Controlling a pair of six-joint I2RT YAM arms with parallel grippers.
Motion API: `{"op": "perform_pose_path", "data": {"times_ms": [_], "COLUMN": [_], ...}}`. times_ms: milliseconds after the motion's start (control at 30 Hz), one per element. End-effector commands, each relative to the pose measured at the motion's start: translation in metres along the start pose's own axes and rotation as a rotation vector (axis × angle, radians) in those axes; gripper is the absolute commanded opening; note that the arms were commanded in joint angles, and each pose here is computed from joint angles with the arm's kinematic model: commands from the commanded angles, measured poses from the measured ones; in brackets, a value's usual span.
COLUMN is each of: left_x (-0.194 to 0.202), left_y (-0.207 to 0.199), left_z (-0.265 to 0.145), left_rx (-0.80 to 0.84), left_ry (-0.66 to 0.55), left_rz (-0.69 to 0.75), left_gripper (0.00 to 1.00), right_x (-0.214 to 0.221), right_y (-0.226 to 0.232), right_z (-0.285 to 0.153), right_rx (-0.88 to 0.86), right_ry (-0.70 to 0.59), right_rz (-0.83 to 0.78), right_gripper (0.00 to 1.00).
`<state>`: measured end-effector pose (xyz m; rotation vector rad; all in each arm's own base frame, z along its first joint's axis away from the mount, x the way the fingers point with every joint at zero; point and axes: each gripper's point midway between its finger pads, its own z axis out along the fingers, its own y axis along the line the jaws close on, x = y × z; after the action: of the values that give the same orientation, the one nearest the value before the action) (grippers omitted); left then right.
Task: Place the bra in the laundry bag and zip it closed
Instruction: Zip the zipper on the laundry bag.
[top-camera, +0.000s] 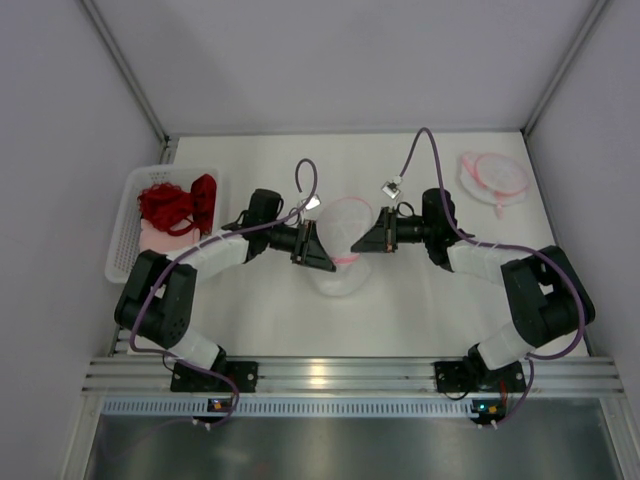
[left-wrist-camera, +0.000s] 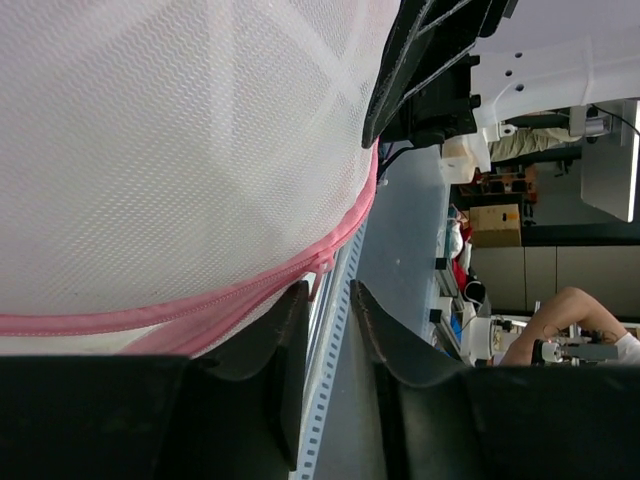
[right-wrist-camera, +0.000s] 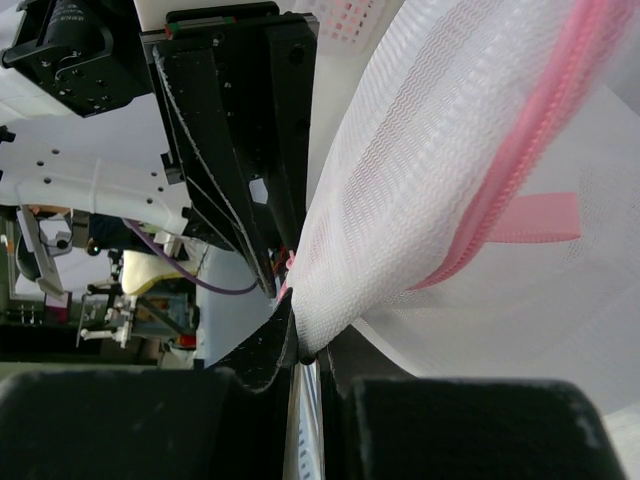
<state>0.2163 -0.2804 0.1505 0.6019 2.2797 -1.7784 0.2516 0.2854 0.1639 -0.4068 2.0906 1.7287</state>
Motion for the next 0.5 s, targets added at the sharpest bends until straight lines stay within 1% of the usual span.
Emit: {"op": "perform_pose_path", "data": {"times_ms": [0,133,267,367,433,467], "left_x": [-0.014,-0.018,-0.021,-0.023,-0.024,-0.025], "left_y": [-0.01,-0.01,-0.01,-0.009,-0.01,-0.01], "left_z": [-0.003,-0.002,-0.001,-0.001,0.0,0.0], "left_rx": [0.015,0.021,0.026,0.025,0.024,0.023], "left_ry": [-0.033,-0.03,-0.028,-0.029,-0.03,-0.032], "left_rz": [0.07,0.073,0.075,0.076,0.079,0.08], "left_gripper": [0.3,0.35,0.35,0.32,0.28,0.24], "right_x": [-0.004,-0.003,0.0,-0.001,-0.001,0.0], "right_y": [0.013,0.014,0.014,0.013,0.014,0.013], "right_z": [0.0,0.0,0.002,0.002,0.004,0.004], "right_rx": [-0.038,-0.041,-0.04,-0.037,-0.037,-0.036], "right_ry": [-0.006,0.001,0.009,0.006,0.007,0.008], "right_rz": [-0.09,-0.096,-0.097,-0.098,-0.101,-0.099], "right_gripper": [0.0,0.0,0.0,0.0,0.0,0.0]}}
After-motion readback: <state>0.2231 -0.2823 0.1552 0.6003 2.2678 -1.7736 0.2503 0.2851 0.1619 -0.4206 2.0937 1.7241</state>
